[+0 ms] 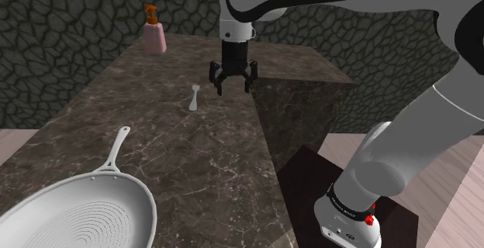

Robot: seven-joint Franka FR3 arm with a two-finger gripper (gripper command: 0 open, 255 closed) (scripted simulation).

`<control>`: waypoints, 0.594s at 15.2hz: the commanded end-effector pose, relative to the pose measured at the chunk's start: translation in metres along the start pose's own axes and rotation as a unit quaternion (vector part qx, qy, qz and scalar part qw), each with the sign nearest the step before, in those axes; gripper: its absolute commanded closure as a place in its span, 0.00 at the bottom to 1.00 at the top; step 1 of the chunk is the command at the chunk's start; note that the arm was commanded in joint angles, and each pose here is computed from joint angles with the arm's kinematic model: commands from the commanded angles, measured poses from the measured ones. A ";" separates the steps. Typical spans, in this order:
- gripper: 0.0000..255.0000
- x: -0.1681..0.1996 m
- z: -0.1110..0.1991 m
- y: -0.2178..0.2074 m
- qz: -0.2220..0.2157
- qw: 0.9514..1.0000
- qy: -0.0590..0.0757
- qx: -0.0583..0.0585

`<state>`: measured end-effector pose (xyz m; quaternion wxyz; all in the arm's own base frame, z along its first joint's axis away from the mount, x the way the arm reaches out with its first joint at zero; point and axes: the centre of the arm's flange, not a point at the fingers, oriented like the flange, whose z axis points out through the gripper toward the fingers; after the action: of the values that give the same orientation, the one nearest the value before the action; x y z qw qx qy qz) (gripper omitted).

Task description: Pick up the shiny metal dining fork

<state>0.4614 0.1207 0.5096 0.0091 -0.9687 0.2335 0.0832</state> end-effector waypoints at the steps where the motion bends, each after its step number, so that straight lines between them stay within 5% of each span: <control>1: 0.00 0.015 0.000 -0.021 0.019 1.000 0.002 0.006; 9: 0.00 0.080 -0.003 -0.095 0.089 0.996 0.009 0.030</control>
<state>0.5639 0.1663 0.4968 0.0260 -0.9473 0.3115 0.0698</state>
